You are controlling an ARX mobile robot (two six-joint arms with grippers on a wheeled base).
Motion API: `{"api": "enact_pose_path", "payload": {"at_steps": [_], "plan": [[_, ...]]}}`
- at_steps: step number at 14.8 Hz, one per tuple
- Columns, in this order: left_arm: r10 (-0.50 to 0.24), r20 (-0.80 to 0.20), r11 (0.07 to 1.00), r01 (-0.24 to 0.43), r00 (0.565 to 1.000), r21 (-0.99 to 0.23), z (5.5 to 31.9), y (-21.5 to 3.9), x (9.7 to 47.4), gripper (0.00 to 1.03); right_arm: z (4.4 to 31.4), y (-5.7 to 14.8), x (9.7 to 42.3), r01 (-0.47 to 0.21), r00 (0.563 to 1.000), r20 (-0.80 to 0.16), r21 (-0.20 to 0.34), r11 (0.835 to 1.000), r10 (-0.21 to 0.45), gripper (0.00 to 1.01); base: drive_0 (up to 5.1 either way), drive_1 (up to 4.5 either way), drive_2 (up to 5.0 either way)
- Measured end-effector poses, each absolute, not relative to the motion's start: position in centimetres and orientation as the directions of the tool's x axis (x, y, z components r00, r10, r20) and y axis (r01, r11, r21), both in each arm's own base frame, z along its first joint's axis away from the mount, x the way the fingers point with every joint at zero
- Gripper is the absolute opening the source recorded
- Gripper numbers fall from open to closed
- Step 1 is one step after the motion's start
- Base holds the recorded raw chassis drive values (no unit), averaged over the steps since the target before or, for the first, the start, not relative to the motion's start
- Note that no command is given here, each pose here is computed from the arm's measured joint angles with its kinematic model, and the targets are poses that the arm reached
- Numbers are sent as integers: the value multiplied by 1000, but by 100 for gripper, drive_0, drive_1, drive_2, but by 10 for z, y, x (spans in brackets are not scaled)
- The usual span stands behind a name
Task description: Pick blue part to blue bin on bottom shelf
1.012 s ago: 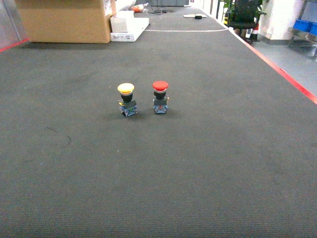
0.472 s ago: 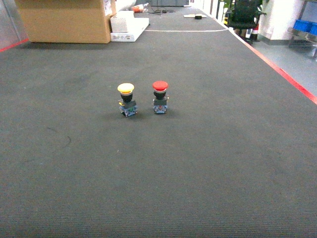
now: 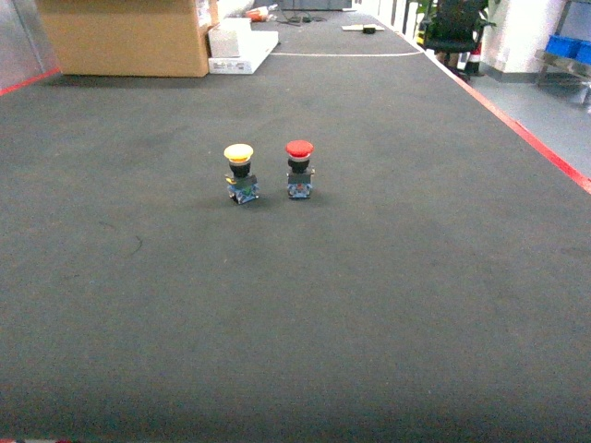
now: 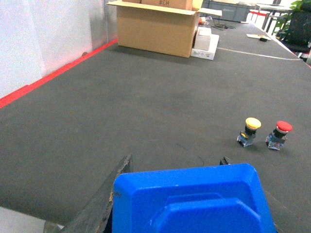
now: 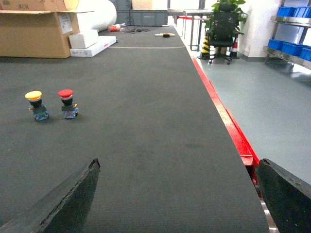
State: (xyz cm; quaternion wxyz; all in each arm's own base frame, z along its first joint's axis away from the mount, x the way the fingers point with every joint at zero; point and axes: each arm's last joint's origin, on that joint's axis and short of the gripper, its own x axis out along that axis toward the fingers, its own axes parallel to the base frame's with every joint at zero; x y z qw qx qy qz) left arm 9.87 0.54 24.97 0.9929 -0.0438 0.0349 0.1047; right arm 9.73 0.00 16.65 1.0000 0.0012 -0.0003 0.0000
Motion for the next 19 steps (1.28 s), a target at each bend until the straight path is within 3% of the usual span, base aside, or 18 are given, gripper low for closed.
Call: {"api": "enact_pose_path", "payload": {"at_steps": [19], "plan": [[207,-75,974,-213,975,-80,250,5,98,44,167,0,97,0,1000,2,2,1000,0,98,-157,-157,-157]]}}
